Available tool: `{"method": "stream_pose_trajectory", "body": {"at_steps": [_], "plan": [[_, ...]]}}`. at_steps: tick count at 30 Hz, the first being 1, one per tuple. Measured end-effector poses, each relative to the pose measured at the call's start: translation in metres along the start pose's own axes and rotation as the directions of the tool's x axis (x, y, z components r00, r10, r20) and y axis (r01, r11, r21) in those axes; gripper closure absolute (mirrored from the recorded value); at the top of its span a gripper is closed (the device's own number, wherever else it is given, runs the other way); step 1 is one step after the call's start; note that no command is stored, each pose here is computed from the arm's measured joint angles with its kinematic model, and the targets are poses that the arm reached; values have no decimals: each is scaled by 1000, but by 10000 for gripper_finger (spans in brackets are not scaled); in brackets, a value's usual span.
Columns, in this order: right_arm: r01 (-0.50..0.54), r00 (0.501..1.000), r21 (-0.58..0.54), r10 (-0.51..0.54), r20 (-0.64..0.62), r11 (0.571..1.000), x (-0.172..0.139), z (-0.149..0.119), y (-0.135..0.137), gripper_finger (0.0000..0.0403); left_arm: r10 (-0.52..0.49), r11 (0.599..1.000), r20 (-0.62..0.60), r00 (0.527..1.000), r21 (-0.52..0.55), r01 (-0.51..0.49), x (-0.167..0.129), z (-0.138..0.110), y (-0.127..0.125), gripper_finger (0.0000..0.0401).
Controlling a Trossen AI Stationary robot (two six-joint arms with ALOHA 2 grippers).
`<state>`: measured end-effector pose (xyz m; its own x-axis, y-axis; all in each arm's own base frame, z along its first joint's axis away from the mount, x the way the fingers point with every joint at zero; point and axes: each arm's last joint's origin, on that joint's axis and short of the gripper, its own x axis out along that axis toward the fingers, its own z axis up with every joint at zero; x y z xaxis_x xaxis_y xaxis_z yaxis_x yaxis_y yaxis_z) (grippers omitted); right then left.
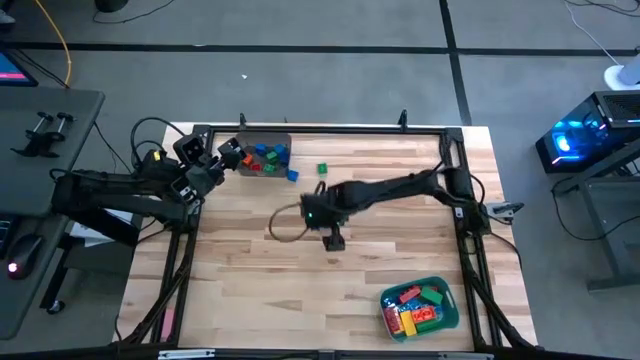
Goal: Sort blocks by size
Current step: Put the red game piece into the black bin
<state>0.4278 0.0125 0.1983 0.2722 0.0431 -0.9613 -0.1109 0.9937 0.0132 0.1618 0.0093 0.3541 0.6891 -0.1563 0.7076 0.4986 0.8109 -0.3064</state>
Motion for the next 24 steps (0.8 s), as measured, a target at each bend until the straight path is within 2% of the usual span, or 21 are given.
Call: {"method": "stream_pose_trajectory", "body": {"at_steps": [3, 7, 16, 20, 24], "plan": [[28, 1000, 61, -29, 3, 998, 13, -6, 2, 38, 6, 1000, -8, 1000, -19, -6, 0, -1, 1, 164], [129, 992, 108, -126, -28, 986, 25, -16, -6, 38, 14, 999, -19, 1000, -32, -15, 0, -2, 1, 164], [116, 993, 128, -112, -39, 985, 42, -30, -14, 46, 16, 998, -22, 1000, -58, -18, 0, -2, 2, 164], [126, 992, 128, -123, -32, 984, 45, -31, -14, 90, 17, 998, -23, 1000, -58, -18, 0, -2, 2, 164], [148, 989, 125, -147, -15, 981, 45, -29, -15, 168, 16, 998, -21, 1000, -58, -17, 0, -2, 2, 164]]}}
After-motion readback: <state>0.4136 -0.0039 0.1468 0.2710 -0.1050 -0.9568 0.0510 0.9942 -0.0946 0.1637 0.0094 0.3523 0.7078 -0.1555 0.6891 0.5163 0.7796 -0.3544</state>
